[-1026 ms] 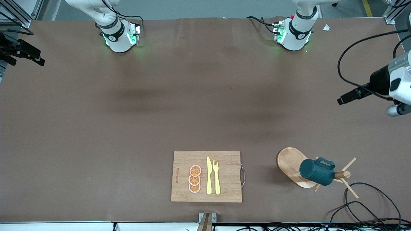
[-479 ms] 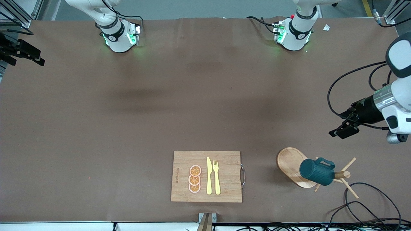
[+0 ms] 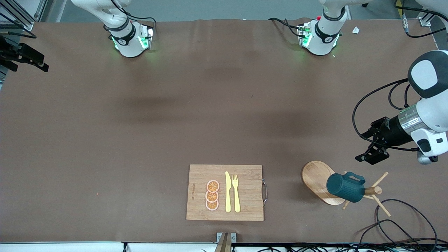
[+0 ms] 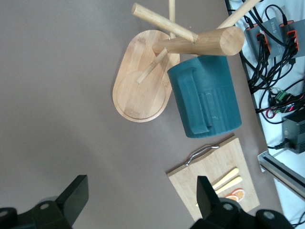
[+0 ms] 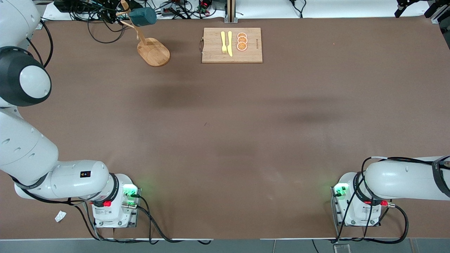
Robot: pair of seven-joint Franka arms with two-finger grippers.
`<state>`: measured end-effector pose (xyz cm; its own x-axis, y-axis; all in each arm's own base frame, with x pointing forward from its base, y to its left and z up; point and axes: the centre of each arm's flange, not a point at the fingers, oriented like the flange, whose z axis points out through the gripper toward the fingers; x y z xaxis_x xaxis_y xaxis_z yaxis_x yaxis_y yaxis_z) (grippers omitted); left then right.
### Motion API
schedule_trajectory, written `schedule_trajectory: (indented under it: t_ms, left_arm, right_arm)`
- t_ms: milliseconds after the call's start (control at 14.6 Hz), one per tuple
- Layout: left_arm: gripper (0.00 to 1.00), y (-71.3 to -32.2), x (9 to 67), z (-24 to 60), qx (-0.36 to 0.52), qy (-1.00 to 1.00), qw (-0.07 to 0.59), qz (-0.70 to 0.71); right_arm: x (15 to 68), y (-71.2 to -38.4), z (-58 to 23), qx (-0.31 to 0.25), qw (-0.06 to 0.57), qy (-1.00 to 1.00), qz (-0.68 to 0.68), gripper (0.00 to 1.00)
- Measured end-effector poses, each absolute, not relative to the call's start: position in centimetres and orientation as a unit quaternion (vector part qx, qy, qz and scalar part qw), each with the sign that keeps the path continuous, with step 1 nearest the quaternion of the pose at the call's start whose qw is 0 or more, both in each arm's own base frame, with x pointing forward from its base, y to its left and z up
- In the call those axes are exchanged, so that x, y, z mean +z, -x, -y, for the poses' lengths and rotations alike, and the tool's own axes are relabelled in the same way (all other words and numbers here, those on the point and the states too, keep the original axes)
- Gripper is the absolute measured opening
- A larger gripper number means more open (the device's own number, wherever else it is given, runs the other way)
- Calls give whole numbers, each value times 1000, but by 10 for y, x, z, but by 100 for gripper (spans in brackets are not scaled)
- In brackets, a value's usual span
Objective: Transfer cup from left to right arm and place
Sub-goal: 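Reach the left gripper down to the teal mug on the stand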
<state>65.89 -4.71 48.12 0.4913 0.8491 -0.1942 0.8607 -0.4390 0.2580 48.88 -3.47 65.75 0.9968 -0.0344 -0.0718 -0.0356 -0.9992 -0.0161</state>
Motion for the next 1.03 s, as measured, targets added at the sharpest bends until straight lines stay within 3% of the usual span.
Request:
schedule_trajectory:
  t_ms: [1026]
  left_arm:
    - [100,-688,419,26,24,-764,256,-591]
  right_arm:
    - [657,-489,35,36,9,999,-18,100]
